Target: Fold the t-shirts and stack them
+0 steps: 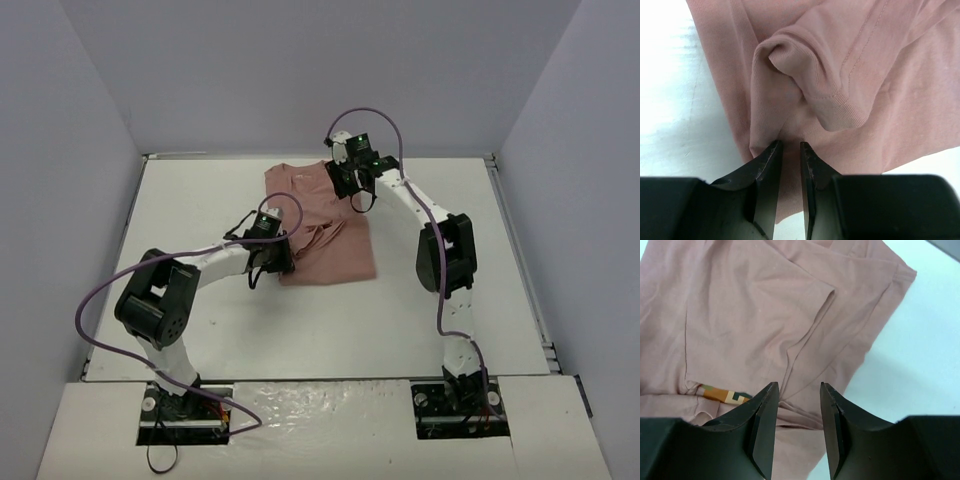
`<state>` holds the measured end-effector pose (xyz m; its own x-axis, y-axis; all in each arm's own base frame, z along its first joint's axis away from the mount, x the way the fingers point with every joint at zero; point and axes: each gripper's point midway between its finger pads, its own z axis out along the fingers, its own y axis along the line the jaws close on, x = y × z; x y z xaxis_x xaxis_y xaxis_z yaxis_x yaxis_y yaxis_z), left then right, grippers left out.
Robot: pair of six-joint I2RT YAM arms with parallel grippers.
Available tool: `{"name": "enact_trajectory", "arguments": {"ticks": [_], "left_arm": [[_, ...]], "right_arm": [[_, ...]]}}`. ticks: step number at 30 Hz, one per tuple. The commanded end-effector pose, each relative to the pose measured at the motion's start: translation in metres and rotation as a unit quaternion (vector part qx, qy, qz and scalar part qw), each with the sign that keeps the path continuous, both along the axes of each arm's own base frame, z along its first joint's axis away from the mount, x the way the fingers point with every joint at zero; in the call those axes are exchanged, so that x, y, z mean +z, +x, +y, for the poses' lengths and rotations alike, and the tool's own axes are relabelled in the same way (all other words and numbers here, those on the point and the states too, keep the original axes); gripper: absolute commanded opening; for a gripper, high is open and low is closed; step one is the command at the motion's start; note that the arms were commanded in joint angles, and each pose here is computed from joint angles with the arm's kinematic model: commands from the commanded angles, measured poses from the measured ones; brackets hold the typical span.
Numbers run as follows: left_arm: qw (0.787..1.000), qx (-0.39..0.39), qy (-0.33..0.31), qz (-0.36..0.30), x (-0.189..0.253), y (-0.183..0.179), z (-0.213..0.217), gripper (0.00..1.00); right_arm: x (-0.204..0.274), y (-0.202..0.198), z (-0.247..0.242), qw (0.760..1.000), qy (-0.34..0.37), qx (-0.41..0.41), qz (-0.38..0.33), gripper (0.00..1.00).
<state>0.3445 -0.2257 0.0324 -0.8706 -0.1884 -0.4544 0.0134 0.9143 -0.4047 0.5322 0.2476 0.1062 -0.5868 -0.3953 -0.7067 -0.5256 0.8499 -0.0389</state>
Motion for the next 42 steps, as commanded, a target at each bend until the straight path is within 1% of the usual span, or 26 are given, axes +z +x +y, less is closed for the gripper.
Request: {"name": "enact_trajectory", "arguments": {"ticks": [1, 2, 3, 4, 7, 14, 18, 19, 23, 25, 28, 30, 31, 33, 34, 36, 39, 42], "left_arm": [[0.998, -0.025, 0.054, 0.007, 0.019, -0.008, 0.016, 0.19], [0.998, -0.030, 0.058, -0.006, 0.029, -0.001, 0.015, 0.19], [0.998, -0.031, 0.061, -0.004, 0.029, -0.001, 0.016, 0.19], [0.997, -0.040, 0.068, -0.020, 0.038, 0.012, 0.012, 0.19], [0.995, -0.053, 0.074, -0.037, 0.052, 0.035, 0.006, 0.19], [0.995, -0.051, 0.079, -0.040, 0.051, 0.073, 0.003, 0.19], [0.996, -0.023, 0.064, -0.052, 0.062, 0.102, 0.011, 0.19], [0.996, -0.014, 0.054, -0.064, 0.071, 0.112, 0.012, 0.19], [0.996, 0.038, 0.031, -0.074, 0.083, 0.143, 0.031, 0.19], [0.995, 0.055, 0.019, -0.081, 0.090, 0.154, 0.039, 0.19], [0.991, 0.089, -0.020, -0.096, 0.108, 0.167, 0.051, 0.19], [0.989, 0.093, -0.040, -0.108, 0.122, 0.166, 0.051, 0.19], [0.989, 0.081, -0.049, -0.116, 0.128, 0.163, 0.047, 0.19], [0.990, 0.023, -0.065, -0.123, 0.136, 0.148, 0.029, 0.20], [0.989, -0.029, -0.067, -0.125, 0.137, 0.132, 0.015, 0.20], [0.987, -0.093, -0.072, -0.105, 0.131, 0.101, 0.000, 0.21], [0.982, -0.161, -0.040, -0.092, 0.113, 0.066, -0.011, 0.26], [0.978, -0.194, -0.032, -0.068, 0.094, 0.044, -0.015, 0.30]], "right_arm": [[0.046, -0.015, -0.009, 0.998, 0.024, -0.046, -0.022, 0.36], [0.051, -0.021, -0.011, 0.998, 0.031, -0.054, -0.019, 0.36], [0.049, -0.029, -0.014, 0.998, 0.029, -0.055, -0.014, 0.36], [0.036, -0.042, -0.020, 0.998, 0.027, -0.064, 0.007, 0.36], [0.037, -0.068, -0.028, 0.996, 0.041, -0.081, 0.025, 0.36], [0.031, -0.119, -0.048, 0.993, 0.048, -0.094, 0.047, 0.36], [0.024, -0.138, -0.057, 0.992, 0.048, -0.103, 0.055, 0.36], [0.027, -0.141, -0.058, 0.992, 0.051, -0.105, 0.053, 0.36], [0.024, -0.150, -0.063, 0.990, 0.053, -0.117, 0.058, 0.36], [0.023, -0.154, -0.062, 0.989, 0.058, -0.119, 0.062, 0.36], [0.020, -0.161, -0.060, 0.988, 0.064, -0.119, 0.069, 0.36], [0.019, -0.165, -0.058, 0.988, 0.066, -0.116, 0.071, 0.36], [0.018, -0.168, -0.058, 0.989, 0.067, -0.114, 0.073, 0.36], [0.016, -0.171, -0.058, 0.989, 0.068, -0.112, 0.075, 0.36], [0.015, -0.174, -0.058, 0.989, 0.068, -0.110, 0.077, 0.36], [0.017, -0.177, -0.059, 0.989, 0.071, -0.108, 0.075, 0.36], [0.014, -0.183, -0.063, 0.988, 0.069, -0.110, 0.077, 0.36], [0.013, -0.189, -0.067, 0.988, 0.069, -0.113, 0.077, 0.36]]}}
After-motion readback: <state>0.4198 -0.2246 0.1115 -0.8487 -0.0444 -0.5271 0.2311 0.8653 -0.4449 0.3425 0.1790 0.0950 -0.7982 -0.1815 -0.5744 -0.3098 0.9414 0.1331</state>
